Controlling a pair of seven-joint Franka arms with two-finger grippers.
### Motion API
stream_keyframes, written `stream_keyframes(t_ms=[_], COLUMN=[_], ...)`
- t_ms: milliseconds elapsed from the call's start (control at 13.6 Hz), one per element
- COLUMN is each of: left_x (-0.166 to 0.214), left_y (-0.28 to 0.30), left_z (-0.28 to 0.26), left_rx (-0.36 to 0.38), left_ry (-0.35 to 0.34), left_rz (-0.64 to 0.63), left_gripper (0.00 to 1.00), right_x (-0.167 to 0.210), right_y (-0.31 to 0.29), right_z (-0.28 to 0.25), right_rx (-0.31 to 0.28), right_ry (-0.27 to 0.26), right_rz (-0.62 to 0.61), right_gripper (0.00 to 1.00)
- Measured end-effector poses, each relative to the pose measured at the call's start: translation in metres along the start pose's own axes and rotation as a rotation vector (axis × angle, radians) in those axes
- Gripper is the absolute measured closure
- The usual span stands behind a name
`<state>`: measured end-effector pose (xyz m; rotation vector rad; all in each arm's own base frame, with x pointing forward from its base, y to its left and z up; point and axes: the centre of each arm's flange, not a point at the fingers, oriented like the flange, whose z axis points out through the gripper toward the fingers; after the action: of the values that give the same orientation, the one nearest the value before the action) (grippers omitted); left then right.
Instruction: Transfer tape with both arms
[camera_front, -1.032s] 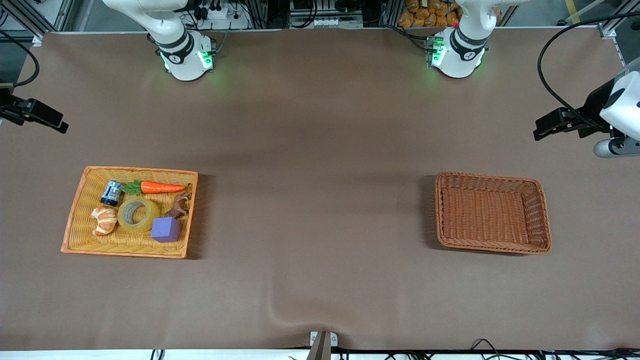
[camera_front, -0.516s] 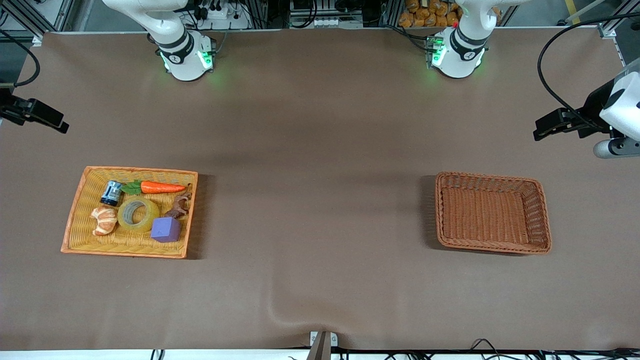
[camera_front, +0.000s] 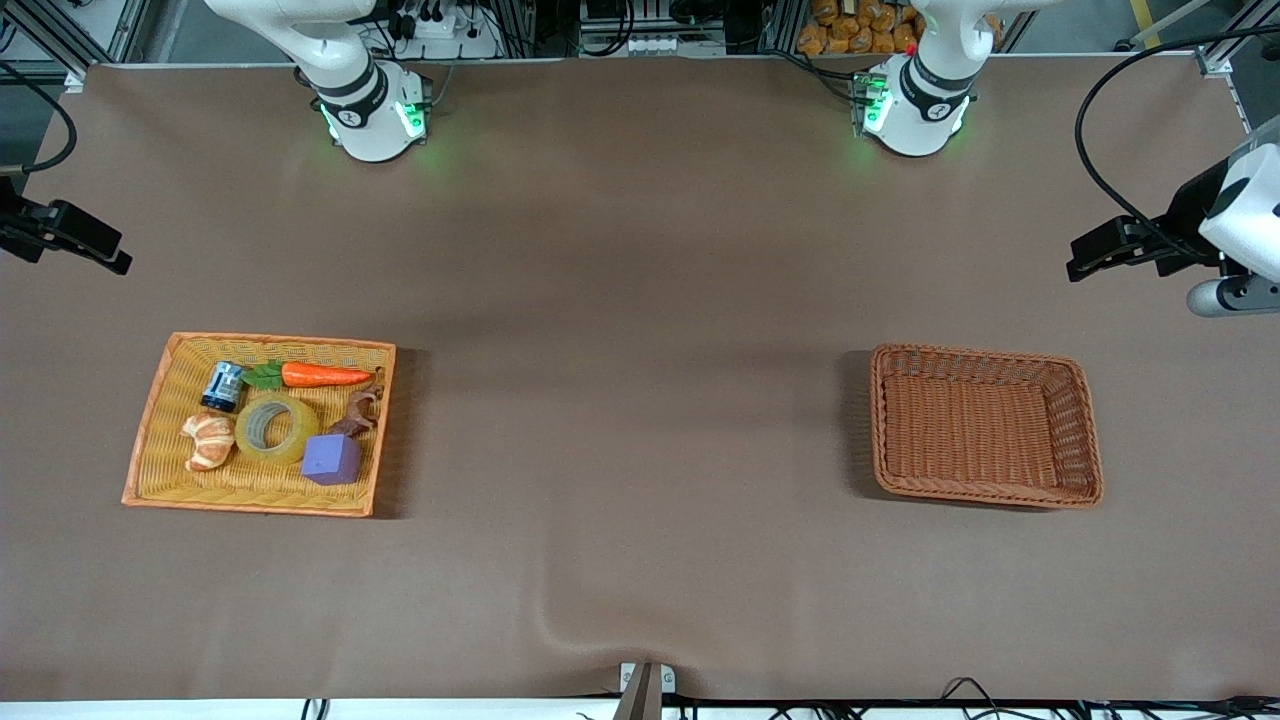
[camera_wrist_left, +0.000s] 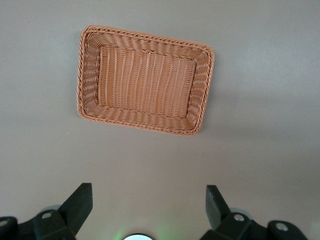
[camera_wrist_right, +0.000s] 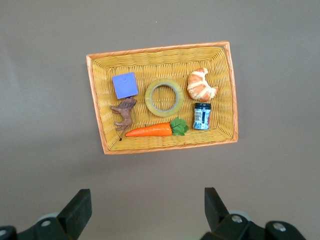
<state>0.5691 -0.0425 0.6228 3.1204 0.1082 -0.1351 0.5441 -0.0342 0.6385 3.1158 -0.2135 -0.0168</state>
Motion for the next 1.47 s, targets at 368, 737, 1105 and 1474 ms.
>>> stream_keyframes(t_ms=[368,737,1105,1474], left_x=[0.000,0.000,0.001,0.001], left_y=[0.000,-0.001,-0.001,-0.002], left_z=[0.000,0.000,0.001,0.001], left_rx=[0.000,0.000,0.000,0.000], left_ry=[0.000,0.000,-0.002,-0.002], left_rz=[0.000,-0.001,-0.003,-0.003], left_gripper=[0.00,0.00,0.00,0.00], right_x=[0.036,0.065,0.088,0.080], right_y=[-0.017,-0.063,-0.026,-0.021], right_z=[0.081,0.211,0.348,0.395], right_rx=[-0.005,-0.012,-0.018,-0.020], right_ry=[-0.010,-0.038,-0.059,-0.064], right_rz=[-0.156,-0.441,-0.496,-0.494], right_gripper=[0.00,0.00,0.00,0.00])
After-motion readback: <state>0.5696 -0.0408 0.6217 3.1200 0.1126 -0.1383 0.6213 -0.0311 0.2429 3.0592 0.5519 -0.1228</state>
